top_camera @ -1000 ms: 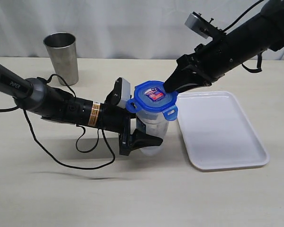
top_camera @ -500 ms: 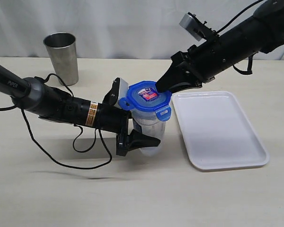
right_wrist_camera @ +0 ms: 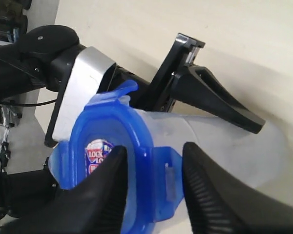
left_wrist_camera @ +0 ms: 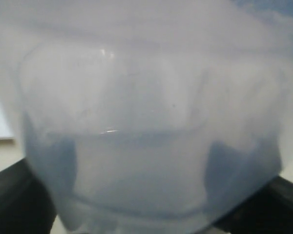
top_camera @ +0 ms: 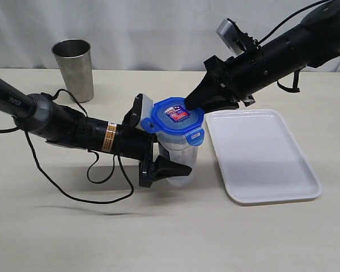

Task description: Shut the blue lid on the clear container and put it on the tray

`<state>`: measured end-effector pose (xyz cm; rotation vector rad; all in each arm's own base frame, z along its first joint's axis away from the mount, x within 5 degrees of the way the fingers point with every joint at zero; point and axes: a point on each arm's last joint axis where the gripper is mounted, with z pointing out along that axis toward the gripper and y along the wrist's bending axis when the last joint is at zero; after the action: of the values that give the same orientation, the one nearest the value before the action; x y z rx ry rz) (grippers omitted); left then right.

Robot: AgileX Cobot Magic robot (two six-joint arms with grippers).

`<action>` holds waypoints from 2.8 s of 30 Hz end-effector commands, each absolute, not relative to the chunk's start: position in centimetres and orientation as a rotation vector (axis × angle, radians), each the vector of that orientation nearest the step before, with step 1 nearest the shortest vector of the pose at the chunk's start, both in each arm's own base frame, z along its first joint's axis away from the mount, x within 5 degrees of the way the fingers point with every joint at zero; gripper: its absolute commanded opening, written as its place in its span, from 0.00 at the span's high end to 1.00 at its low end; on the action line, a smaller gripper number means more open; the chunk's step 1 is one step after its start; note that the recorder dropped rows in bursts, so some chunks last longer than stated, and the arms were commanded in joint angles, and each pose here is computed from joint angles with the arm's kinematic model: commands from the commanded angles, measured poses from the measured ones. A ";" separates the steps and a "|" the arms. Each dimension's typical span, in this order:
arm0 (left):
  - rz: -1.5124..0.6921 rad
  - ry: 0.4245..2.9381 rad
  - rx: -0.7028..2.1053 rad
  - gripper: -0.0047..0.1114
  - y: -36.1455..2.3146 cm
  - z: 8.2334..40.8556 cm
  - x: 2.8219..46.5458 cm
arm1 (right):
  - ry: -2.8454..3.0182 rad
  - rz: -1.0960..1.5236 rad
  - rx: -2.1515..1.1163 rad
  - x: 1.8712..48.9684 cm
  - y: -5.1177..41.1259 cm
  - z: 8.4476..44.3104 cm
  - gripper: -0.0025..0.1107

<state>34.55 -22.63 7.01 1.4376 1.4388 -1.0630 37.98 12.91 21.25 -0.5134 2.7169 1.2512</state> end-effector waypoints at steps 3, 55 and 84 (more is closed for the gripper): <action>-1.036 1.483 1.398 0.96 -23.1 7.0 34.8 | 2.927 1.095 -0.731 36.1 12.8 16.3 0.71; -0.865 1.535 1.359 0.96 -22.8 6.7 36.2 | 2.840 0.882 -0.808 36.5 12.0 21.4 0.58; -0.875 1.558 1.325 0.96 -22.8 6.8 36.3 | 2.571 0.772 -0.922 35.9 14.4 26.5 0.62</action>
<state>36.04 -22.91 6.85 1.3286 1.5340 -0.9081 35.76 13.66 27.01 -0.8792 2.5942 0.8096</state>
